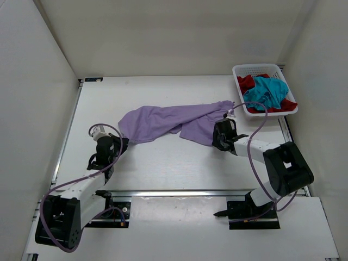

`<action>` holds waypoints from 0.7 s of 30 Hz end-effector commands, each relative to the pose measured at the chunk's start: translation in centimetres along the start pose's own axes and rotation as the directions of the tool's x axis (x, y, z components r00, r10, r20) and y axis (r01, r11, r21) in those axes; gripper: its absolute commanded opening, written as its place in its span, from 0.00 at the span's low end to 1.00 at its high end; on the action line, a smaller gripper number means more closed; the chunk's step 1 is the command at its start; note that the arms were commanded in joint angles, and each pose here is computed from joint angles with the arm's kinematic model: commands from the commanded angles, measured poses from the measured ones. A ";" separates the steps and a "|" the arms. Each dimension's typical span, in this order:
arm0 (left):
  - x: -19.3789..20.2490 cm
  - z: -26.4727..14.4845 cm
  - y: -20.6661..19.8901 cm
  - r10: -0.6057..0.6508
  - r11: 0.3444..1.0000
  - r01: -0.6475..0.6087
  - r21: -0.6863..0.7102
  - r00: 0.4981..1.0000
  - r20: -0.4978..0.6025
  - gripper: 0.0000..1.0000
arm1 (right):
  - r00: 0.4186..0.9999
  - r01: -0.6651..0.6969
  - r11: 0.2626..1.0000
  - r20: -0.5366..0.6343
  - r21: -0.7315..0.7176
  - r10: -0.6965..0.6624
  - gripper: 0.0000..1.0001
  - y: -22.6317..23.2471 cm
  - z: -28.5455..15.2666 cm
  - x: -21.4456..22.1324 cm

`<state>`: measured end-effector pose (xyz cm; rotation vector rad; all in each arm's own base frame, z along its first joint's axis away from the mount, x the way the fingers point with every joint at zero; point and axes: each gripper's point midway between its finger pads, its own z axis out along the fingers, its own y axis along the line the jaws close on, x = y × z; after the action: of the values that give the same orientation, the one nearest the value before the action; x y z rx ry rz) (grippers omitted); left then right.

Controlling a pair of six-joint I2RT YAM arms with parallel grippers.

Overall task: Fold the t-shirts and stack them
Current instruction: Flatten out the tshirt

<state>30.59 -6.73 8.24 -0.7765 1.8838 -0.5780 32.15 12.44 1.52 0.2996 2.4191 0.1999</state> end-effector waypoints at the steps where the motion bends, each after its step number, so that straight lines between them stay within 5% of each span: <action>1: -0.9 0.0 -1.3 0.027 0.999 -0.028 0.021 0.999 0.021 0.00 | 0.983 0.068 0.991 -0.176 0.118 -0.046 0.00 -3.7 -1.0 5.0; 5: -2.3 -0.3 -3.9 0.074 0.994 -0.074 0.075 0.997 0.007 0.00 | 0.997 0.073 0.997 -0.037 0.037 -0.071 0.00 -1.2 -4.2 0.5; 11: -10.1 -2.2 -16.7 0.145 0.941 -0.132 0.311 0.989 -0.020 0.00 | 0.937 0.097 0.991 0.344 -0.093 -0.060 0.00 3.7 -16.5 -14.0; 14: -16.4 -5.3 -23.0 0.150 0.903 -0.179 0.391 0.983 0.102 0.00 | 0.861 0.119 0.983 0.508 -0.138 -0.033 0.00 5.6 -23.6 -21.1; 17: -23.3 -8.5 -25.9 0.106 0.898 -0.187 0.399 0.971 0.216 0.00 | 0.733 0.167 0.979 0.679 -0.121 -0.041 0.00 7.7 -33.2 -28.2; 21: -29.0 -12.3 -28.0 0.050 0.862 -0.176 0.475 0.963 0.266 0.00 | 0.612 0.219 0.972 0.788 -0.080 -0.073 0.00 10.4 -40.8 -32.8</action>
<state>37.29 -4.90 47.95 -0.3830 1.4330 -0.7597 32.03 11.76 52.30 0.1249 1.5355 0.3161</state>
